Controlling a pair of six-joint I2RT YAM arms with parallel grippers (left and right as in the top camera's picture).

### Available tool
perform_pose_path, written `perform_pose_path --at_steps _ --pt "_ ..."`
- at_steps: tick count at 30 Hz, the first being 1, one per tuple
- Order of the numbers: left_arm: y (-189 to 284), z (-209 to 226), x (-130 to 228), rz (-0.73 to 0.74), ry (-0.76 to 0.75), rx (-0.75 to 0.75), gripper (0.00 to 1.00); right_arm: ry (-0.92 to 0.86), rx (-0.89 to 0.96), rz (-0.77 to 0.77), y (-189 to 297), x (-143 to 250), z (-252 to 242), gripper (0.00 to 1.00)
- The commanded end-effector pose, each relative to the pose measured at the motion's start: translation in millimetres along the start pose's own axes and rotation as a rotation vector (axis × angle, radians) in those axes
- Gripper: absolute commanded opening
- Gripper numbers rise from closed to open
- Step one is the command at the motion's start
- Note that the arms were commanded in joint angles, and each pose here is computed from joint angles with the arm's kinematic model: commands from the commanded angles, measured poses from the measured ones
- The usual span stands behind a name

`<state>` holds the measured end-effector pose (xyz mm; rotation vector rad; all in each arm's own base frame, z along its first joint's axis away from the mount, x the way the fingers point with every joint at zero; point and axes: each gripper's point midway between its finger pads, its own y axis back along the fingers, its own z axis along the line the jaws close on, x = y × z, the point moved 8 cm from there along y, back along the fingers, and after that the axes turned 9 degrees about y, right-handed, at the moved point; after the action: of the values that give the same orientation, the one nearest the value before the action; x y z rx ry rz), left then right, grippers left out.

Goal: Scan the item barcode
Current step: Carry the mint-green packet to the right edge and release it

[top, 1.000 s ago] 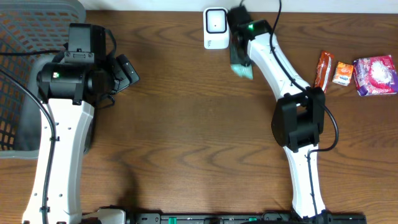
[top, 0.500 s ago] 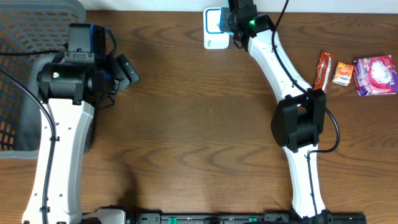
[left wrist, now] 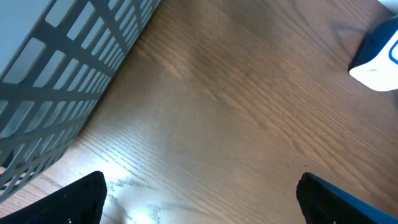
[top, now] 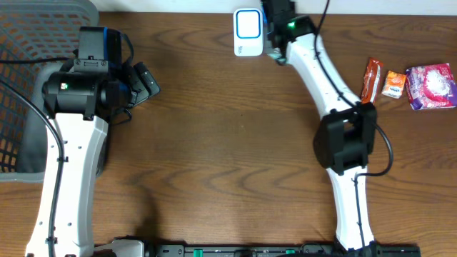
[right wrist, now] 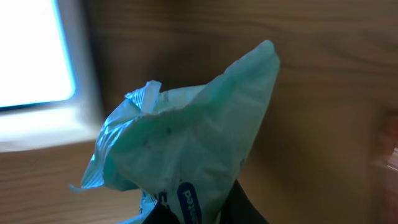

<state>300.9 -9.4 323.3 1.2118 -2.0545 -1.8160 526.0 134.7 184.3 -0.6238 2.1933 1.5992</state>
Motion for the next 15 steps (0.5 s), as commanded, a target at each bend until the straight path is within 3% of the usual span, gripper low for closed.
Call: perform_pose_path --at_steps 1,5,8,11,13,14,15 --pt "2 1 -1 -0.009 -0.012 -0.005 0.98 -0.048 0.469 -0.008 34 -7 -103 0.01" --pt "2 1 -1 -0.009 -0.012 -0.005 0.98 0.017 0.631 0.172 25 18 -160 0.01" --pt "2 1 -1 -0.009 -0.012 -0.005 0.98 -0.063 0.550 0.270 11 36 -193 0.01" --pt "2 1 -1 -0.009 -0.012 -0.005 0.98 -0.142 0.449 0.339 -1 51 -221 0.11" --pt "2 1 -1 -0.009 -0.012 -0.005 0.98 -0.157 0.445 0.374 -2 59 -232 0.43" --pt "2 1 -1 -0.009 -0.012 -0.005 0.98 -0.161 0.449 0.394 -1 63 -238 0.92" --pt "2 1 -1 -0.009 -0.012 -0.005 0.98 -0.161 0.450 0.405 0 65 -241 0.99"
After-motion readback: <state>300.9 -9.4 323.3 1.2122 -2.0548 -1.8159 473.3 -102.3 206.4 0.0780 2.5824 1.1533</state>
